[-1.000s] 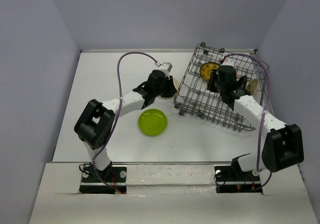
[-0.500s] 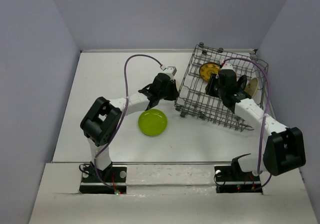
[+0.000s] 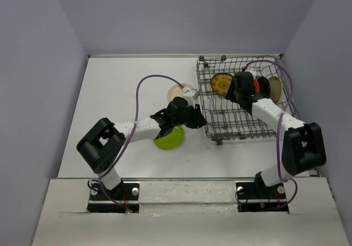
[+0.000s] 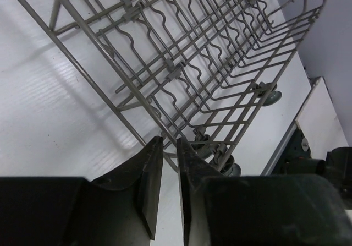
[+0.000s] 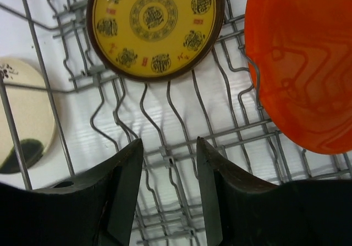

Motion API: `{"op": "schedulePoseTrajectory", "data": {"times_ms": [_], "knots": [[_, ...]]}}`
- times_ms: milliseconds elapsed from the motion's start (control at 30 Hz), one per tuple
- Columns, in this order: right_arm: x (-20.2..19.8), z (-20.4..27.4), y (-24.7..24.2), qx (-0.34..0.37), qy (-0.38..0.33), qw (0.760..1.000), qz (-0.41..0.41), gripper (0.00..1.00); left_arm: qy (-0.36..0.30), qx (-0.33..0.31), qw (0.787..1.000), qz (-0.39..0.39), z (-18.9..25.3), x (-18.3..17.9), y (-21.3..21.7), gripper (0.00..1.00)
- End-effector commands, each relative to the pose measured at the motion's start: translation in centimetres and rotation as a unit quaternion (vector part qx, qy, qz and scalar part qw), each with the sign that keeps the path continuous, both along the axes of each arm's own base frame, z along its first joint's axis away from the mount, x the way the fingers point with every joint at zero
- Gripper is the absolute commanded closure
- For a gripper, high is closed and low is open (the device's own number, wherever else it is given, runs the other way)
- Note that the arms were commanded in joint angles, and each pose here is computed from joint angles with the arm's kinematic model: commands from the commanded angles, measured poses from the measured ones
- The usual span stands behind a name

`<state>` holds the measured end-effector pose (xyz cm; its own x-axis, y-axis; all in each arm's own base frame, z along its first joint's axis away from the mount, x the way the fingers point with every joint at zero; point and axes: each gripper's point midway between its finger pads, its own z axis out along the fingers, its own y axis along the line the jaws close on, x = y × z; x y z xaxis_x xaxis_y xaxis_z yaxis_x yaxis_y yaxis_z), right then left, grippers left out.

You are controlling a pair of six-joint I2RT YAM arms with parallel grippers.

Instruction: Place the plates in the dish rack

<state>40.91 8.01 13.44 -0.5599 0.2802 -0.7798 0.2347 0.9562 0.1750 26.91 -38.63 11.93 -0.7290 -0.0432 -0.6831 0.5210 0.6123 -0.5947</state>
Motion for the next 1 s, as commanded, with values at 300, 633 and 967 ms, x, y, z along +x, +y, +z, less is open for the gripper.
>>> {"op": "schedulePoseTrajectory", "data": {"times_ms": [300, 633, 967], "knots": [[7.1, -0.2, -3.9, 0.019, -0.022, 0.995, -0.100, 0.54, -0.045, -0.010, 0.999, 0.009, 1.4, 1.3, -0.2, 0.94], [9.1, -4.9, -3.8, 0.025, 0.017, 0.994, -0.100, 0.57, -0.065, -0.015, 0.998, 0.016, 2.7, 2.6, -0.9, 0.73], [10.0, -7.2, -3.7, 0.052, 0.023, 0.994, -0.097, 0.73, -0.075, -0.016, 0.997, 0.015, 3.7, 4.8, -2.2, 0.47]]}}
